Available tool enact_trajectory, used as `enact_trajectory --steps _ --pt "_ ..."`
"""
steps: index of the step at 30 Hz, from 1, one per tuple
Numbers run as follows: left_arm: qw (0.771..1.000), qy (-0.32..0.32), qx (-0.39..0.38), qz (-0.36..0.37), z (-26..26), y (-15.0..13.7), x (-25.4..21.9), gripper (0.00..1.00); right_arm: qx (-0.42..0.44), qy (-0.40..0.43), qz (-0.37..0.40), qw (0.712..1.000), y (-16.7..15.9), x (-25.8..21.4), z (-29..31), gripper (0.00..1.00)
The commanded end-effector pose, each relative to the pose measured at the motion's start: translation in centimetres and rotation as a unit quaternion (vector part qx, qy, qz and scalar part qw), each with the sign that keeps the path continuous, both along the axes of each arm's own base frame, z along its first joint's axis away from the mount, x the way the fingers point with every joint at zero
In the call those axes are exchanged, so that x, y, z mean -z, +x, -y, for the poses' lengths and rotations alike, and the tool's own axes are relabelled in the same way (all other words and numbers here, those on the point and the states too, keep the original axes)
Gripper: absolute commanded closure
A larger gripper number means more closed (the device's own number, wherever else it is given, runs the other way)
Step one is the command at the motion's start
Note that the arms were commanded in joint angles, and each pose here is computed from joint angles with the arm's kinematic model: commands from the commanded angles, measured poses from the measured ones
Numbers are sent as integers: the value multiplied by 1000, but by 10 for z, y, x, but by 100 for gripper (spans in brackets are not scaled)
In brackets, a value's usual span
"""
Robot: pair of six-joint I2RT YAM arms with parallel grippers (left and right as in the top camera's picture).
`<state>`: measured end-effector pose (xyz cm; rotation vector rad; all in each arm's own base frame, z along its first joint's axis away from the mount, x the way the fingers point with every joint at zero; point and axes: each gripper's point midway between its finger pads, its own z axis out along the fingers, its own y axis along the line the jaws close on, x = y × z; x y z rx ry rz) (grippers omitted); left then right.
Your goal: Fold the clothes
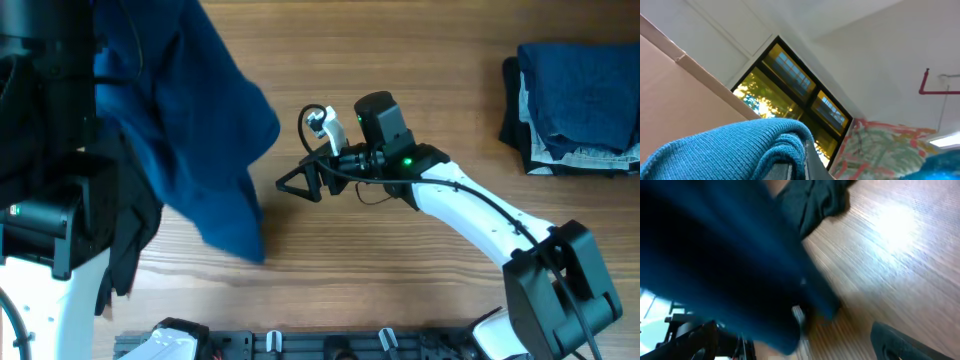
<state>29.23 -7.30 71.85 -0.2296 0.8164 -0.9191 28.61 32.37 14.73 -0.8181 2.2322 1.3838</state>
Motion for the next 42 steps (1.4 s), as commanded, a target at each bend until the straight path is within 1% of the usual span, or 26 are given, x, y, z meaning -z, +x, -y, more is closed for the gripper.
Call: enact_trajectory --steps 1,4,9,12,14,15,16,20,24,28,30,33,36,42 --pt "999 14 34 34 10 -20 -14 96 -23 19 24 999 -3 -7 -19 2" --pt "998 9 59 36 14 -23 -15 96 -4 15 38 999 6 1 -30 2" --pt "996 26 79 34 23 -26 -13 96 19 14 55 998 21 13 -39 2" --pt "996 29 81 29 24 -24 -11 96 77 -17 95 992 48 21 -32 2" --pt "996 29 81 29 24 -24 -11 96 128 -54 138 981 70 27 -21 2" --pt "996 29 81 29 24 -24 -11 96 147 -68 154 975 79 29 -17 2" --pt "996 29 81 29 24 -24 -11 96 149 -67 156 974 80 29 -17 2" --pt "996 31 79 28 24 -24 -11 95 86 -32 129 987 58 32 -33 5" --pt "996 32 80 22 25 -22 -9 96 47 -9 119 992 43 33 -46 8" --pt "996 32 77 12 24 -18 -5 96 -32 45 92 994 12 19 -59 12" --pt "997 35 73 1 23 -14 -1 96 -56 65 60 994 -2 13 -62 12" --pt "997 35 64 -16 19 -7 5 96 -95 93 51 990 -15 3 -64 8" --pt "997 36 62 -21 18 -4 6 96 -92 91 58 990 -14 4 -65 3" --pt "997 35 62 -13 17 -7 4 96 -45 60 96 993 -4 13 -80 4"
